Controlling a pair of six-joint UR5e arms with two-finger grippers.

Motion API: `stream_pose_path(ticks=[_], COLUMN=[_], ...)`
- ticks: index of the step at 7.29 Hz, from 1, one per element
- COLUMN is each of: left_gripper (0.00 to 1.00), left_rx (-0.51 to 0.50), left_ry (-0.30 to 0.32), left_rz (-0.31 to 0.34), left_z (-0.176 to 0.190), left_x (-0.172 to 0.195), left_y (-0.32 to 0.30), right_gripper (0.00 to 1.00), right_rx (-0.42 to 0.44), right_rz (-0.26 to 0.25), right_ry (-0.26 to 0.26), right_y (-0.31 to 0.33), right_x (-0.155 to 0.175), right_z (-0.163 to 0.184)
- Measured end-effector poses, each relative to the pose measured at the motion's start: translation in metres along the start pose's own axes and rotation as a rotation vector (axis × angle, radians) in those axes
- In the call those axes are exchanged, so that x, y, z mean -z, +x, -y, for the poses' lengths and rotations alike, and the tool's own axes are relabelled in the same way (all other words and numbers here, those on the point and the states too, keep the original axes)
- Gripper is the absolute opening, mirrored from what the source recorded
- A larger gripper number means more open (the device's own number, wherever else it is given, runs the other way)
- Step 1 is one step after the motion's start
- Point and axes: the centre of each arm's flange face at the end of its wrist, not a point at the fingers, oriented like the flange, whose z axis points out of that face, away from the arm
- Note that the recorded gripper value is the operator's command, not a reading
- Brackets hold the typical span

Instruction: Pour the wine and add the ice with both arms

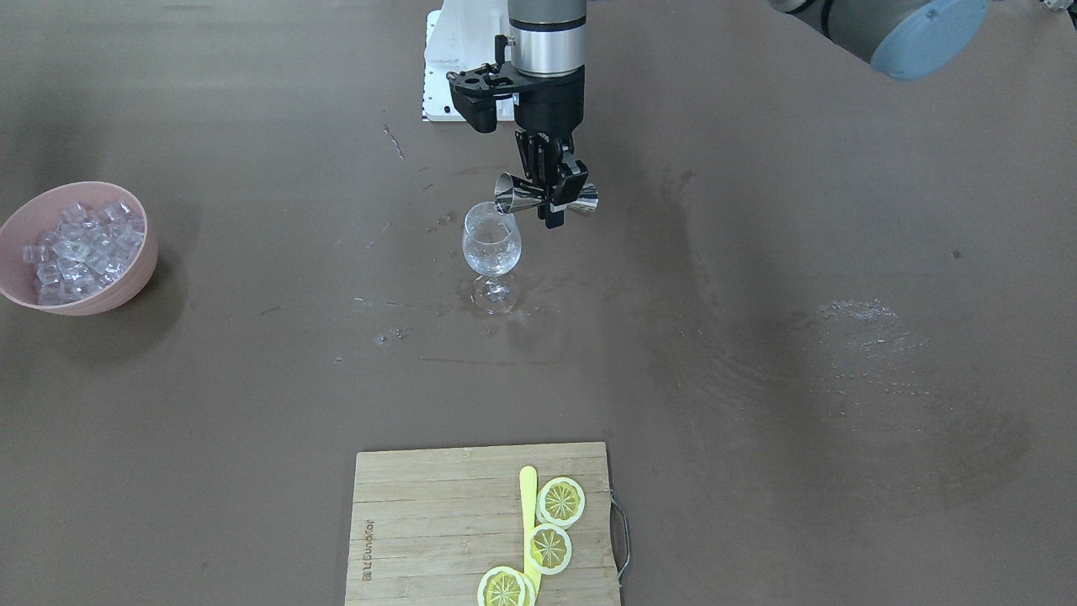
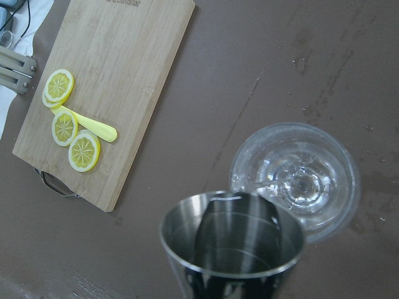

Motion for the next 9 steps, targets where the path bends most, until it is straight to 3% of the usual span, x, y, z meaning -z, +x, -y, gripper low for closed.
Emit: stream_pose_path(ticks=[9], left_gripper=[0.0], left_rx=[-0.036], left_ry=[-0.119], left_rz=[0.078], left_z=[0.017], left_x=[0.014], left_y=[0.002], right_gripper=[1.0], right_rx=[-0.005], right_rz=[0.012], right_ry=[0.001], right_y=[-0.002], right_x=[0.001], right_z=[0.0])
